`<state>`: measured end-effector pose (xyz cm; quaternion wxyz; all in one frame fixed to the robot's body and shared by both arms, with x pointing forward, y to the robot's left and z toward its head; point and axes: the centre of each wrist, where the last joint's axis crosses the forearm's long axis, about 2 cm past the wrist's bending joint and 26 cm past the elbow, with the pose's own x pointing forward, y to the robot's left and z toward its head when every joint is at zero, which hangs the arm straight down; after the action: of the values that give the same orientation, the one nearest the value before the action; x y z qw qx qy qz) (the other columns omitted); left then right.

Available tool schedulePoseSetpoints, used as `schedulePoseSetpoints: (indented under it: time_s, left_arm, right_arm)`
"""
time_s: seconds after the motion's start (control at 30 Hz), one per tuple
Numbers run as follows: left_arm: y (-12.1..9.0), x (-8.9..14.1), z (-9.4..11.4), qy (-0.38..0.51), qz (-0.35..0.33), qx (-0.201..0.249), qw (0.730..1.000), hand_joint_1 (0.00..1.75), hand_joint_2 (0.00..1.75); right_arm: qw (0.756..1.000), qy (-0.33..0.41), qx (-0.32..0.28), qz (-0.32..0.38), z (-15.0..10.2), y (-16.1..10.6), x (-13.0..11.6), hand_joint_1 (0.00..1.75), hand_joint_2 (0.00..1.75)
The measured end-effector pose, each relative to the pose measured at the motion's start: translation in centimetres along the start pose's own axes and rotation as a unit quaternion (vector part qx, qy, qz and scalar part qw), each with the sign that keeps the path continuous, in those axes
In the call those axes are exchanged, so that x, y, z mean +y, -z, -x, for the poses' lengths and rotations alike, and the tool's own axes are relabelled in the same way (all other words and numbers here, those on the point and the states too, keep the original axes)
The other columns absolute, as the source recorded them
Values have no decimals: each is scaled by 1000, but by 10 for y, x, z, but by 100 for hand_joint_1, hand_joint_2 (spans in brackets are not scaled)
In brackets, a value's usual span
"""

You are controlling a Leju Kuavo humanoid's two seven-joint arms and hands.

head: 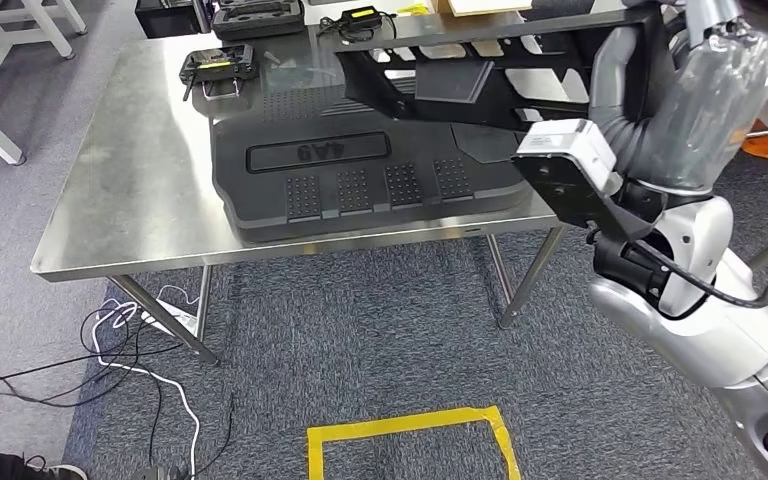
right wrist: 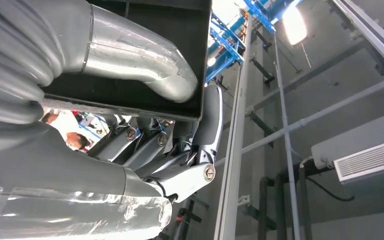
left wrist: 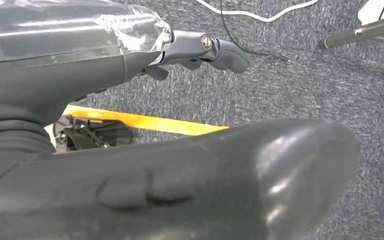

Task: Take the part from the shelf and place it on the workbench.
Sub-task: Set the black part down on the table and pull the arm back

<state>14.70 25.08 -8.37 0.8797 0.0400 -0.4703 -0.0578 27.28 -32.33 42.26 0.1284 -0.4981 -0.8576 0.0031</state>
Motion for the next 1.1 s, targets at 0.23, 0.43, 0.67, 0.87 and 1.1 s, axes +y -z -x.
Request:
schedulePoseSetpoints:
  time_s: [0.23, 0.43, 0.67, 0.87, 1.1]
  left_arm:
    - [0, 0, 0, 4, 2, 1, 1000, 0, 0]
    - [1, 0, -2, 7, 4, 1, 1000, 0, 0]
    - [1, -1, -2, 8, 5, 2, 1000, 0, 0]
    - [2, -1, -2, 11, 6, 2, 1000, 0, 0]
    - [2, -1, -3, 12, 8, 3, 1000, 0, 0]
  right_arm:
    - [1000, -4, 5, -5, 2, -4, 0, 175, 175]
    - [1000, -10, 8, -4, 5, -4, -3, 175, 175]
    - [1000, -11, 13, -7, 7, -6, -3, 175, 175]
    - [1000, -12, 13, -7, 7, -6, -4, 175, 175]
    - [1000, -15, 14, -10, 8, -7, -3, 175, 175]
